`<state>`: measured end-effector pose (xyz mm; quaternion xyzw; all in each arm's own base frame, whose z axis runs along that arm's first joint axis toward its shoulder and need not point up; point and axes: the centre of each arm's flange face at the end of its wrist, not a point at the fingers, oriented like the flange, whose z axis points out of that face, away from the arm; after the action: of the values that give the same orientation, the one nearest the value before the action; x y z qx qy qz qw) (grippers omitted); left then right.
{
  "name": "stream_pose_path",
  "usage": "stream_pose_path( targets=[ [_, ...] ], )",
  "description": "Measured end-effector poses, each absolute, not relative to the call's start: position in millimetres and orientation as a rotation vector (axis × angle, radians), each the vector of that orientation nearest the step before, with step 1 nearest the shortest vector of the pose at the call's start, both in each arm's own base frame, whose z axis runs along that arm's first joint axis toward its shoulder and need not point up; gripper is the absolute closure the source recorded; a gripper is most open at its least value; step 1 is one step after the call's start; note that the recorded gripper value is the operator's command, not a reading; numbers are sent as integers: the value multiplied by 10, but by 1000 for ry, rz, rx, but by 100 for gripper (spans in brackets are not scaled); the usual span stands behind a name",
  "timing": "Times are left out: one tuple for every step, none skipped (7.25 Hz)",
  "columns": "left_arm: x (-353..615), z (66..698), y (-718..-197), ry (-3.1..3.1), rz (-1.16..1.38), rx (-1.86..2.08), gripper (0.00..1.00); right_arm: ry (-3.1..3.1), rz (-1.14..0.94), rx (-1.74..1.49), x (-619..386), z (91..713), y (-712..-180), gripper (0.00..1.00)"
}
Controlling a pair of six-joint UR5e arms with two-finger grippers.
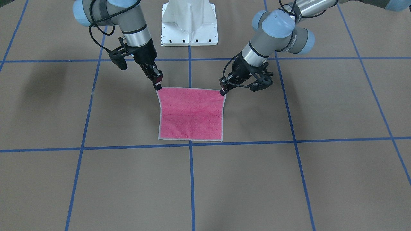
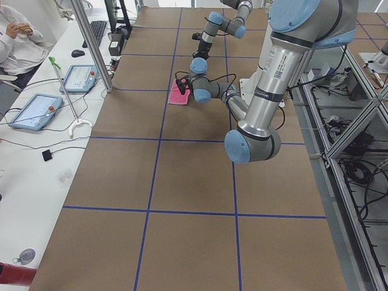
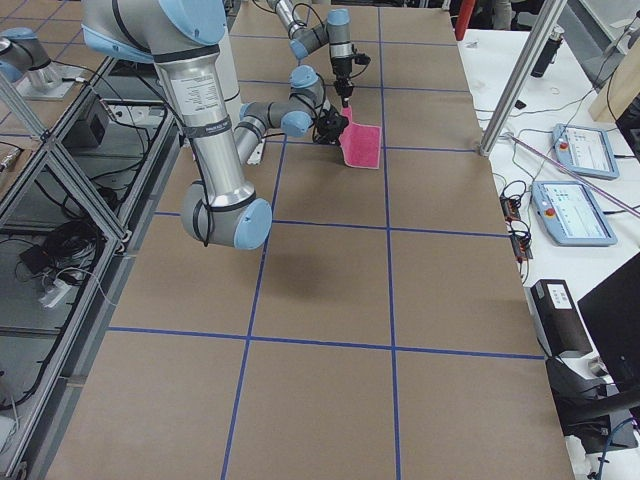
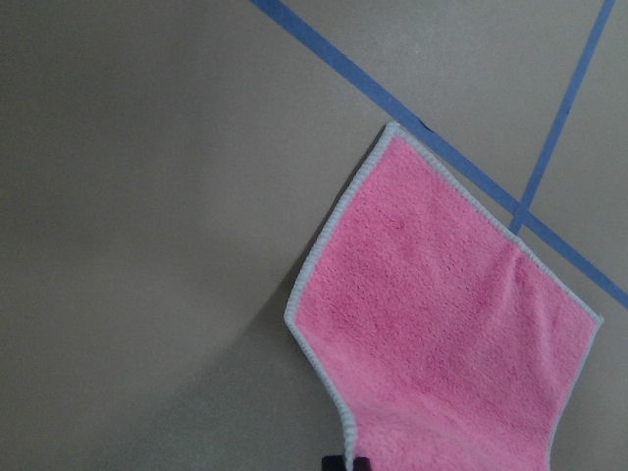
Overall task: Fold towel twice with both arms
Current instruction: 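Lift both held corners and fold them over toward the far edge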
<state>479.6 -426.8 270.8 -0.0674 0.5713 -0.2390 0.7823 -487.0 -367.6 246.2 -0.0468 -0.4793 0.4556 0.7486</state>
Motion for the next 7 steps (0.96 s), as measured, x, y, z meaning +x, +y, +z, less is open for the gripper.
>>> stream_pose_path(
  targets=[
    [4813,2703,-4311,1231,-517,-140,100,-1049,1005,-94,-4892,2432,-3768,100],
    [4838,2663,-4351,1234,-514,-133,100,-1052,1011,-88,-4909,2396,-3838,100],
    [4860,2621,-4391,1237,-514,-129,100,-1053,1010,-82,-4912,2381,-3875,100],
    [4876,2589,-4429,1240,-515,-126,100,-1054,1007,-77,-4906,2374,-3897,100],
    [4875,2554,-4471,1243,-518,-122,100,-1055,1007,-74,-4891,2372,-3919,100],
    [4861,2518,-4533,1247,-525,-116,100,-1056,1011,-70,-4870,2372,-3949,100],
    [4862,2480,-4623,1248,-534,-110,100,-1055,1010,-64,-4855,2378,-3981,100]
  ],
)
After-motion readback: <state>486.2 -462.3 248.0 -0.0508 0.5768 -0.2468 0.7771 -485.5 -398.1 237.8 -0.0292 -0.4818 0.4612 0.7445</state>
